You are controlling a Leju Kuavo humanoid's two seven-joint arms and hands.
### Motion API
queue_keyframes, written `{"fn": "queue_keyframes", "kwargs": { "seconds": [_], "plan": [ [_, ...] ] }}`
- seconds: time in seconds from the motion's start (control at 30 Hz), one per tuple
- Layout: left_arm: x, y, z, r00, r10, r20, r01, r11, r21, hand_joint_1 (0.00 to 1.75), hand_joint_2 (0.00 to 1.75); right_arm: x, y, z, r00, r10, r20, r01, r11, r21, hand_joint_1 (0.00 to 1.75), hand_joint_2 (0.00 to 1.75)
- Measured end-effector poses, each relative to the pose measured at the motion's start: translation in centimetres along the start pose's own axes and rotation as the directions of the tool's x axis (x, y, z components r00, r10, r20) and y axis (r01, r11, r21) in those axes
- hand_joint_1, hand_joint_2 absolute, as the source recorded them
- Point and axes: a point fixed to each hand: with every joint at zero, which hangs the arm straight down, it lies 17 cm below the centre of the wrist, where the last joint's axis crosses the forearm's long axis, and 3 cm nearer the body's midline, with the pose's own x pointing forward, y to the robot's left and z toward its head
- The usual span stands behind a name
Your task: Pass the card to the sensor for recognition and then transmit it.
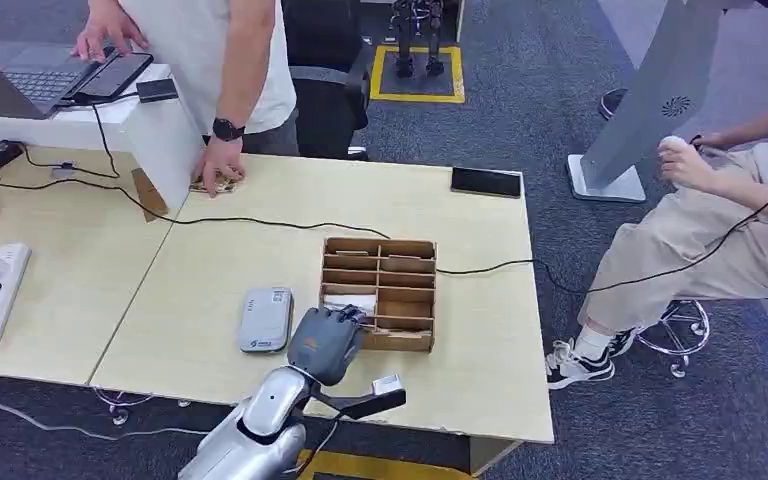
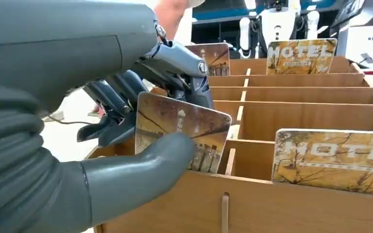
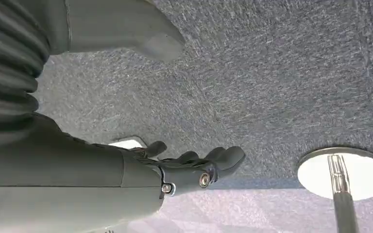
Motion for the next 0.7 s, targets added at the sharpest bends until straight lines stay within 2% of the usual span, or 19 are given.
{"fn": "queue_keyframes", "kwargs": {
  "seconds": [0.2,0.33,0.4,0.5,0.7],
  "plan": [
    [0.1,0.9,0.4,1.0,0.027,-0.001,-0.026,0.997,0.066,1.75,1.75,0.1,-0.1,0.0,1.0,-0.003,0.004,0.003,1.0,-0.002,0.0,1.75],
    [0.7,3.6,0.9,0.994,0.111,0.013,-0.111,0.975,0.191,1.75,1.75,0.0,0.0,0.1,1.0,-0.015,0.0,0.015,1.0,-0.004,0.0,1.75],
    [1.2,6.7,1.0,0.98,0.193,0.041,-0.197,0.933,0.3,1.75,1.75,-0.1,-0.1,0.1,1.0,-0.021,-0.003,0.021,1.0,-0.015,0.0,1.75],
    [1.4,10.1,1.1,0.955,0.287,0.072,-0.292,0.871,0.395,1.75,1.75,-0.2,0.0,0.2,1.0,-0.023,-0.004,0.023,1.0,-0.021,0.0,1.75],
    [0.5,17.3,2.0,0.843,0.513,0.164,-0.502,0.639,0.583,1.75,1.75,-0.3,0.2,0.6,1.0,-0.022,-0.008,0.022,1.0,-0.017,0.0,1.75]
  ]
}}
